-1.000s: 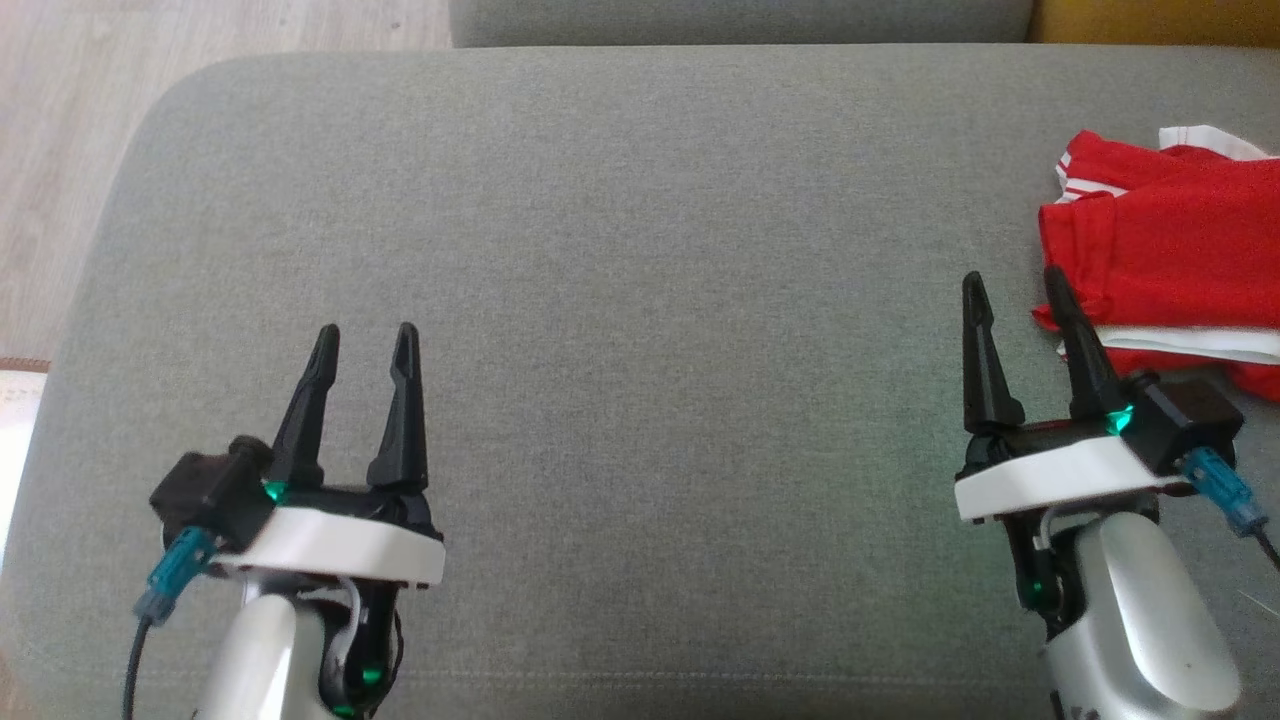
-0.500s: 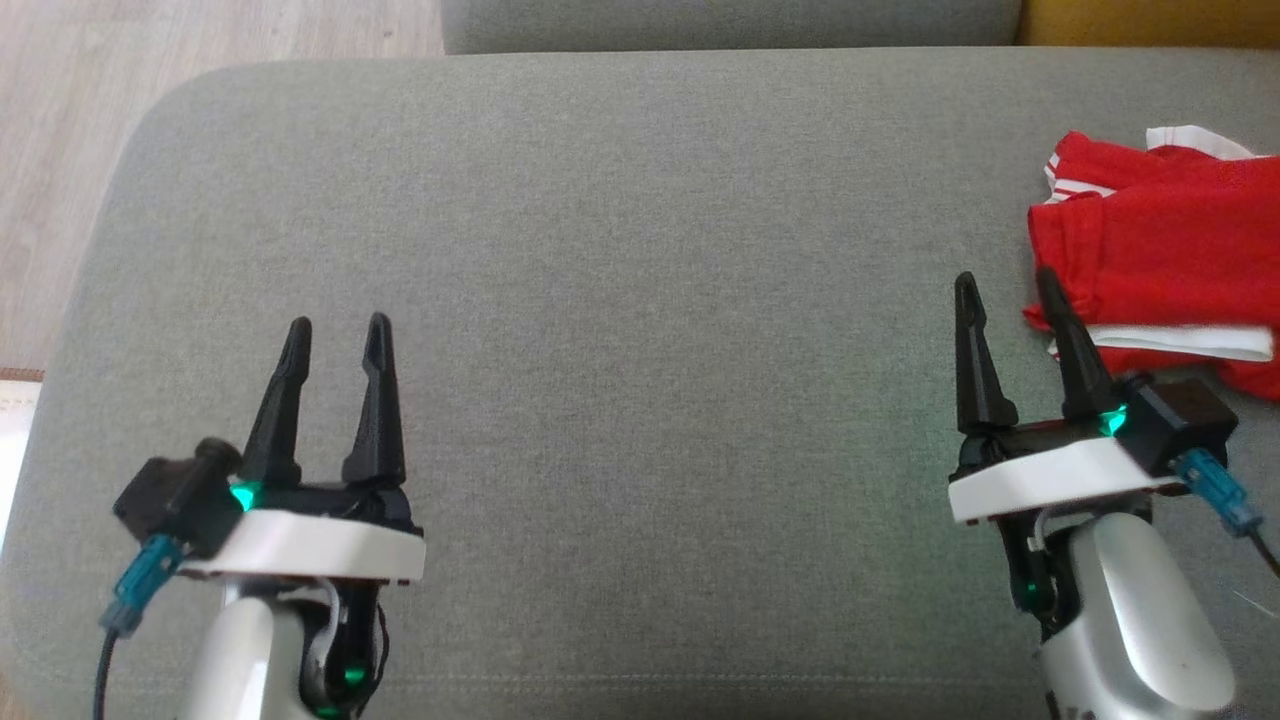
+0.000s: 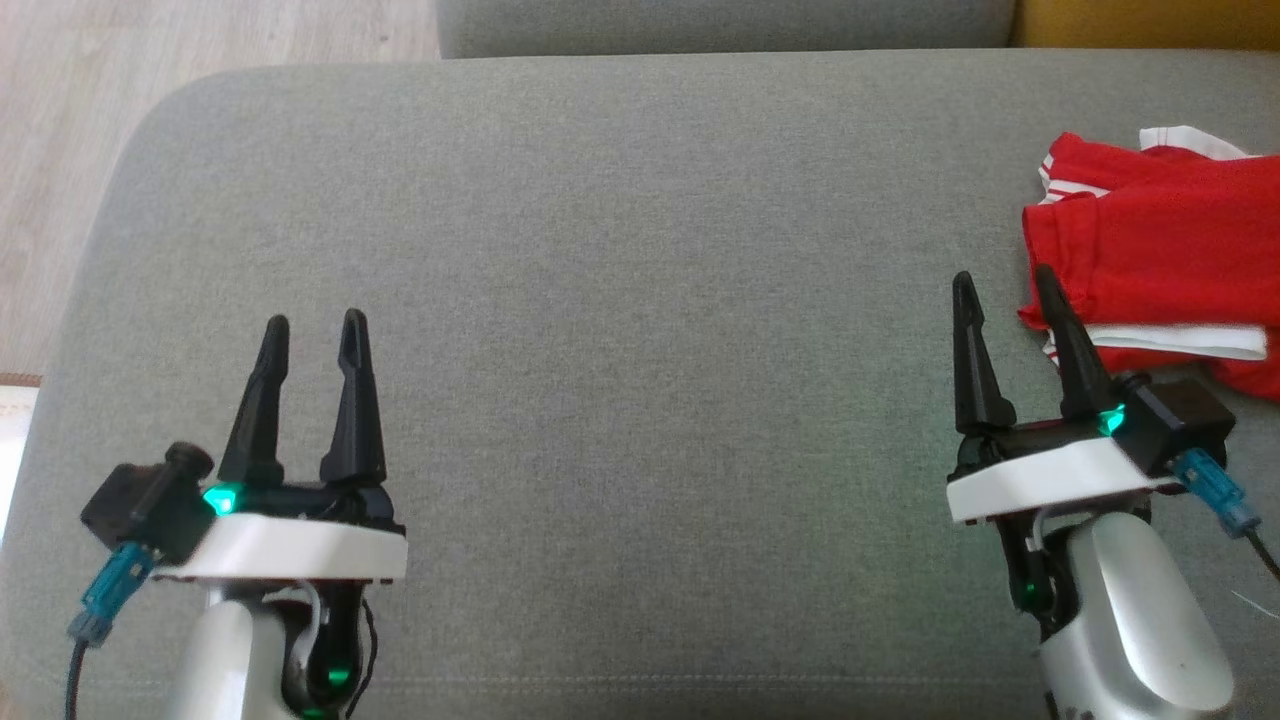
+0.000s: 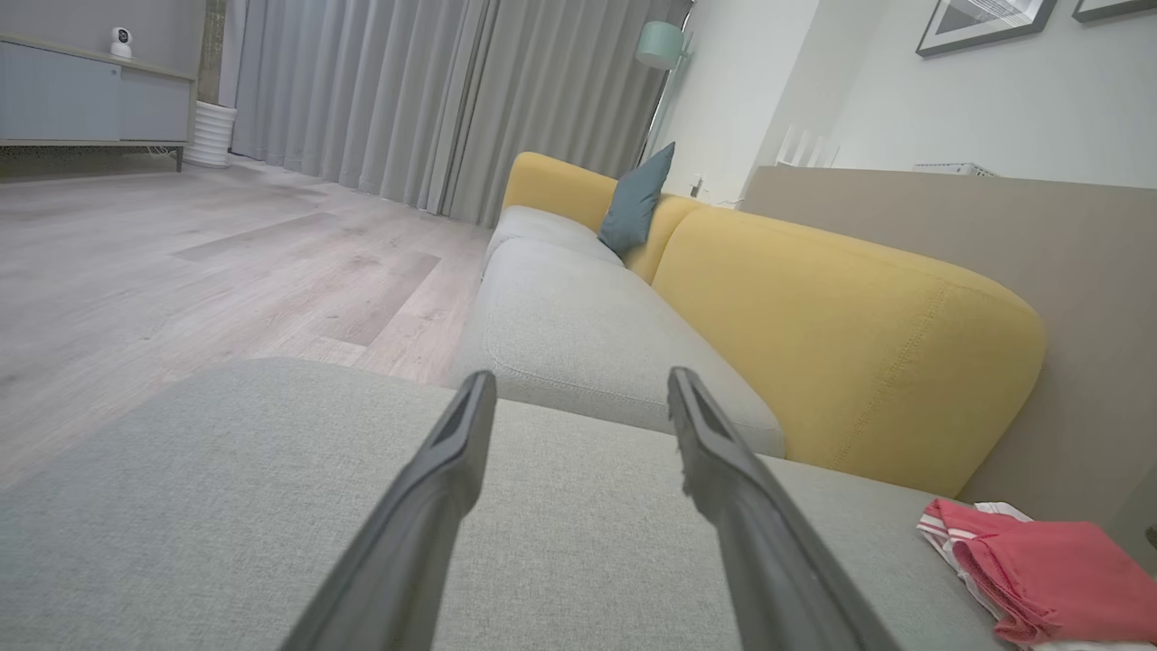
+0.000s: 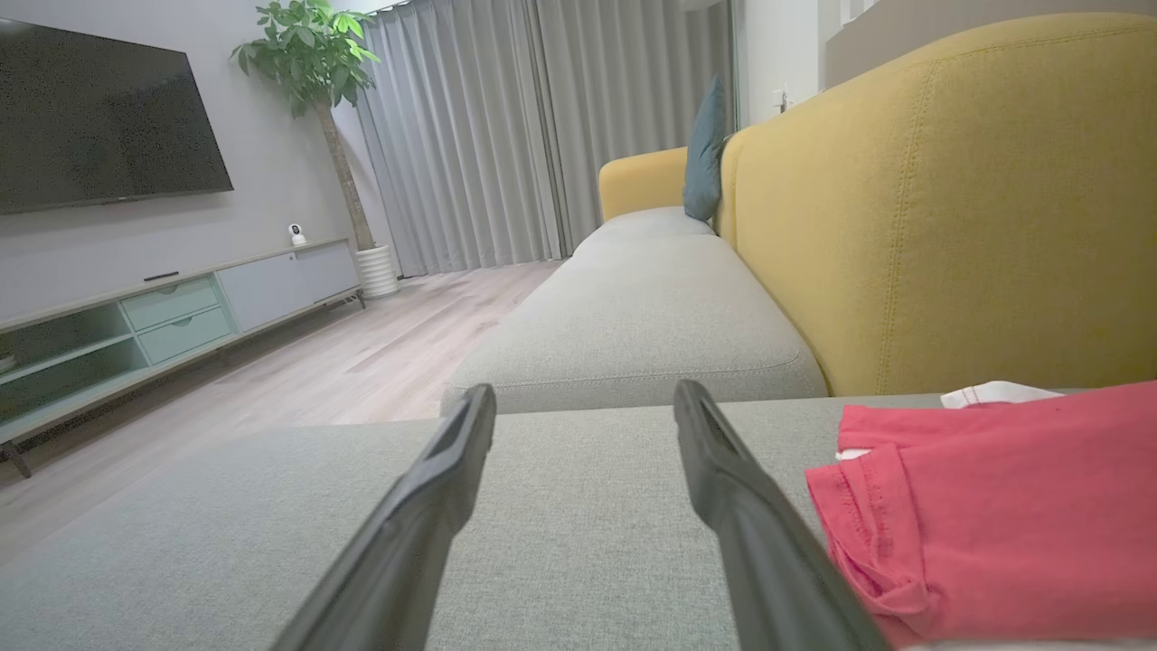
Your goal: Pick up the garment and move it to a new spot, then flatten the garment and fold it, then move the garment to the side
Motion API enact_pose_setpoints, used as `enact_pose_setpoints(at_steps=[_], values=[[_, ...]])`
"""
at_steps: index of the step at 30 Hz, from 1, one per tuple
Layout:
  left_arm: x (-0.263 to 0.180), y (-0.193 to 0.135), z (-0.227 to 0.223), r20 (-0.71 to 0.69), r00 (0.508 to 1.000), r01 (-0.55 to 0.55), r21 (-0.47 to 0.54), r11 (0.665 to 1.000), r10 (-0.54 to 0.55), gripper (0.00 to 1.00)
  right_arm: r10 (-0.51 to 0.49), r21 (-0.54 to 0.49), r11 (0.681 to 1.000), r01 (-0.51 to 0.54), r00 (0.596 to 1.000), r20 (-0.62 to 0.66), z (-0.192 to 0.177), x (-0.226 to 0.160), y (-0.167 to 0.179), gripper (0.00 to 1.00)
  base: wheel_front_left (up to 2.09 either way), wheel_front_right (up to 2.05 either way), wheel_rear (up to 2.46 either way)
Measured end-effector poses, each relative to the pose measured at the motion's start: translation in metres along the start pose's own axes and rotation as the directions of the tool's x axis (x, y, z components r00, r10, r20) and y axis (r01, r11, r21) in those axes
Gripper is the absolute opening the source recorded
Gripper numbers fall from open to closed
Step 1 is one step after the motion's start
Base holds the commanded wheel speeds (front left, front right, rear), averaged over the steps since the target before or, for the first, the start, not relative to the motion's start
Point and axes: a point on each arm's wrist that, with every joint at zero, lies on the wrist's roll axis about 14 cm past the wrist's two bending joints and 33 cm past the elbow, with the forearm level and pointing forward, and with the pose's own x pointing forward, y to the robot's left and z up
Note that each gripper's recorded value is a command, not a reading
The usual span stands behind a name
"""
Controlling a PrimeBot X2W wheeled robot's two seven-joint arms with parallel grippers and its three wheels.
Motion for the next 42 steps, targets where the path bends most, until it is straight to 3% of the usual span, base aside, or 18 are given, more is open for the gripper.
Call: enact_pose_setpoints(at_steps=[8, 9, 16, 29, 42], values=[[-0.004, 0.001, -0.003, -0.011, 1.0, -0.005, -0.009, 1.0, 0.005, 1.0, 0.007, 0.0, 1.0, -0.007, 1.0, 0.006, 0.002, 0.001, 0.002, 1.0, 0.0, 0.0, 0.0], [-0.004, 0.001, -0.003, -0.011, 1.0, -0.005, -0.009, 1.0, 0.005, 0.0, 0.007, 0.0, 1.0, -0.007, 1.0, 0.006, 0.002, 0.001, 0.002, 0.0, 0.0, 0.0, 0.0], [-0.027, 0.013, -0.043, -0.145, 0.988, -0.065, -0.037, 0.997, 0.059, 0.0, -0.028, 0.038, 0.999, 0.034, 0.99, -0.139, -0.044, -0.027, -0.004, 0.0, 0.0, 0.0, 0.0], [-0.029, 0.017, -0.045, -0.166, 0.982, -0.113, -0.162, 0.98, 0.086, 0.0, -0.072, 0.175, 0.98, 0.096, 0.988, -0.137, -0.039, -0.028, -0.012, 0.0, 0.0, 0.0, 0.0], [-0.032, 0.021, -0.05, -0.196, 0.974, -0.162, -0.279, 0.946, 0.109, 0.0, -0.119, 0.312, 0.938, 0.154, 0.985, -0.129, -0.033, -0.03, -0.022, 0.0, 0.0, 0.0, 0.0]])
